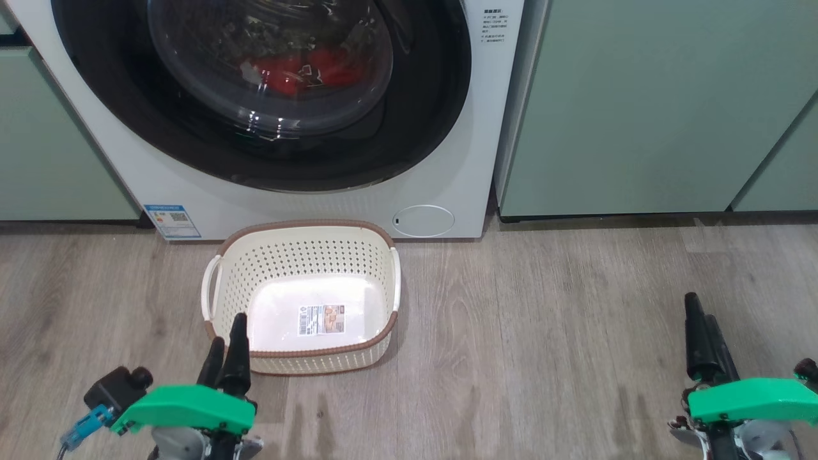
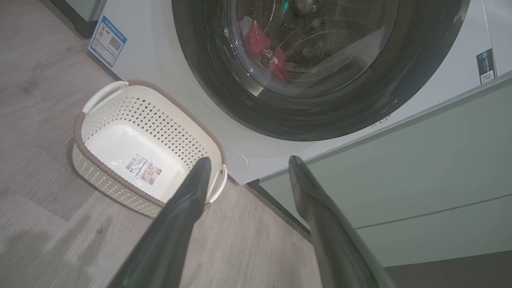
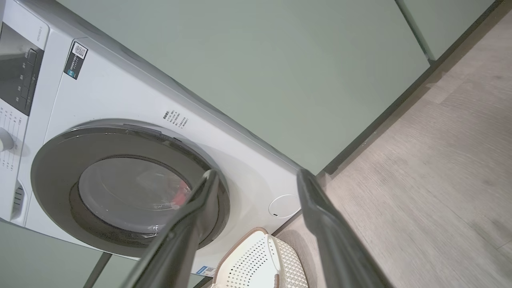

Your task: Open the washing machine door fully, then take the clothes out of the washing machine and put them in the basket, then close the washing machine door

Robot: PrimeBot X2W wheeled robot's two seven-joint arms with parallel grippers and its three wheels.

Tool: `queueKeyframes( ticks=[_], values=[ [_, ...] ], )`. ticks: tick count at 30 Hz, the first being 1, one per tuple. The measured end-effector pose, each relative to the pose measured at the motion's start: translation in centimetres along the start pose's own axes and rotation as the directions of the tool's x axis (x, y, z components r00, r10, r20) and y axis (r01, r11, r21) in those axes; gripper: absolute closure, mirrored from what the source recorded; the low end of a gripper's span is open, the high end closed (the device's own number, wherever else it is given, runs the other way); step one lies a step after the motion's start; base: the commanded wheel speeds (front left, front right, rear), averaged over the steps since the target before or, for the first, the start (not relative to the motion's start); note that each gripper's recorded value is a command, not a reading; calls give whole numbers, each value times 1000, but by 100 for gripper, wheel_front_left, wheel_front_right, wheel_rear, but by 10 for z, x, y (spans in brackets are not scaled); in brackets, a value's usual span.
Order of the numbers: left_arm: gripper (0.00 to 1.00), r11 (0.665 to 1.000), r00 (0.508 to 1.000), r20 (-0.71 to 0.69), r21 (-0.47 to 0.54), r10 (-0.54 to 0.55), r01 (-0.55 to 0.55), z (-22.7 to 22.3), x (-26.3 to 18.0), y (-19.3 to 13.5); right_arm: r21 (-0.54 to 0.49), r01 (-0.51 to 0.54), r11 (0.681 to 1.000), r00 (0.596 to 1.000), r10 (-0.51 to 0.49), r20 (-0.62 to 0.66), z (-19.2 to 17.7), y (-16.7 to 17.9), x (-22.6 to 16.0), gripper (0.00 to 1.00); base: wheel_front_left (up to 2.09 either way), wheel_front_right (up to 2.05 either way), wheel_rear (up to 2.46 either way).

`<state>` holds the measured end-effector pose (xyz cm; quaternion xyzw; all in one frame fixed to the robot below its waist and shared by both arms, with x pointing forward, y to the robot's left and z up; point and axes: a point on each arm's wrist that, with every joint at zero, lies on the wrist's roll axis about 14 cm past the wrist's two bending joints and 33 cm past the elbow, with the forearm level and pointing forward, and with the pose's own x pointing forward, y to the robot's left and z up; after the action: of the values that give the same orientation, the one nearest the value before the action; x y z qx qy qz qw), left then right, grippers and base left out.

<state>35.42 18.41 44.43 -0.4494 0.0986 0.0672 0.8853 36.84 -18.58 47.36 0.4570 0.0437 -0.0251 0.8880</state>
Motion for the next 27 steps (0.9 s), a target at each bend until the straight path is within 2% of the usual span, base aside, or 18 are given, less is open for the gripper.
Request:
queueKeyframes(
  ticks=[15,27],
  values=[
    [0,984,999,50,178,0,-9,10,4,-5,-189,-24,982,999,27,16,1,7,1,0,0,0,0],
    [0,945,995,94,326,-17,-15,17,4,-9,-340,-50,939,998,62,26,3,15,3,0,0,0,0]
  ],
)
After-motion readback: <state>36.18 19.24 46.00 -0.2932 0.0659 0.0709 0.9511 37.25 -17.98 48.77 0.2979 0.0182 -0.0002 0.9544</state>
